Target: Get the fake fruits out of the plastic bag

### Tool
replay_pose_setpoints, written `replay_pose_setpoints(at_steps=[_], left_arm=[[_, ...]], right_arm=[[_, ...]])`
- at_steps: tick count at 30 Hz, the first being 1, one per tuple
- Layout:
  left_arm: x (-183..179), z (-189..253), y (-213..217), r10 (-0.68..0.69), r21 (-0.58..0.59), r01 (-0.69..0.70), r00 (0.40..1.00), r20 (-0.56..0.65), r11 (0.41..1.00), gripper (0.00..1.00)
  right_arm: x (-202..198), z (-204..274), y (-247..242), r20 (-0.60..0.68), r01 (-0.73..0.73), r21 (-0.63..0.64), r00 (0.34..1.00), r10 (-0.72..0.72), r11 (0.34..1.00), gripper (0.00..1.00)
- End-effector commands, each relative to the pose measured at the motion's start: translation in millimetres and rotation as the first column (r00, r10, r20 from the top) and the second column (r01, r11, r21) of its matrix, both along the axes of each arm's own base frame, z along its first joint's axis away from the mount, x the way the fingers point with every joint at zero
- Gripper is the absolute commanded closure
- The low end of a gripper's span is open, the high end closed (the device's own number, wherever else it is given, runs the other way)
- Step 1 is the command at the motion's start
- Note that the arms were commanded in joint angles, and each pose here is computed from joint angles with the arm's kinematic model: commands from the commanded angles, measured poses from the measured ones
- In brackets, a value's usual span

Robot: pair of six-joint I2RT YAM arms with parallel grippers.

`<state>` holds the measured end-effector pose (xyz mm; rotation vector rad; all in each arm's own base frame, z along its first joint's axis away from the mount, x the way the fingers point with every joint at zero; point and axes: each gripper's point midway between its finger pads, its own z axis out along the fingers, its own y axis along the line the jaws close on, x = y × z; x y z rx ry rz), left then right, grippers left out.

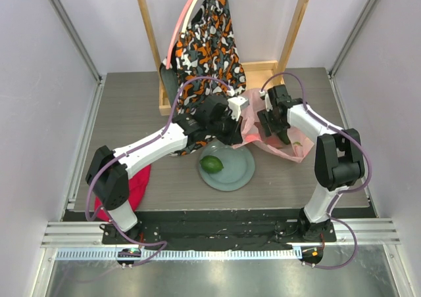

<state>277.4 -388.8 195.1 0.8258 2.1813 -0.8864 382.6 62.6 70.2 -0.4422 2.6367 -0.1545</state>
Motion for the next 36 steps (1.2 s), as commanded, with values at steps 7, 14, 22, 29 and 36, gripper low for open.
replay_pose_setpoints(at_steps=[7, 14, 22, 29, 36], left_arm=[[4.0, 14.7, -4.0, 0.002, -0.068, -0.002, 1.0, -0.003, 0.998, 0.97], [5.9, 16.9, -3.4, 0.007, -0.077, -0.008, 1.0, -0.001, 0.997, 0.98], [19.3, 22.0, -2.0, 0.022, -0.057, -0.019, 0.999, 0.043, 0.998, 0.92], [50.3, 39.3, 12.4, 0.056, -0.006, -0.056, 0.987, 0.151, 0.998, 0.42], [83.7, 133.8, 49.6, 0.097, -0.093, -0.07, 0.94, 0.326, 0.993, 0.13]], right_arm=[[23.4, 11.3, -26.3, 0.053, 0.015, -0.117, 0.999, -0.009, 0.993, 0.27], [20.4, -13.1, -27.9, 0.007, -0.012, -0.131, 1.0, 0.013, 0.991, 0.3], [13.2, 29.5, -5.9, 0.052, -0.085, -0.004, 0.995, 0.085, 0.996, 0.62], [-28.1, 159.9, 18.8, 0.324, -0.22, 0.157, 0.932, 0.16, 0.963, 0.8], [-106.2, 220.8, 75.3, 0.473, -0.559, 0.311, 0.793, 0.385, 0.769, 0.77]])
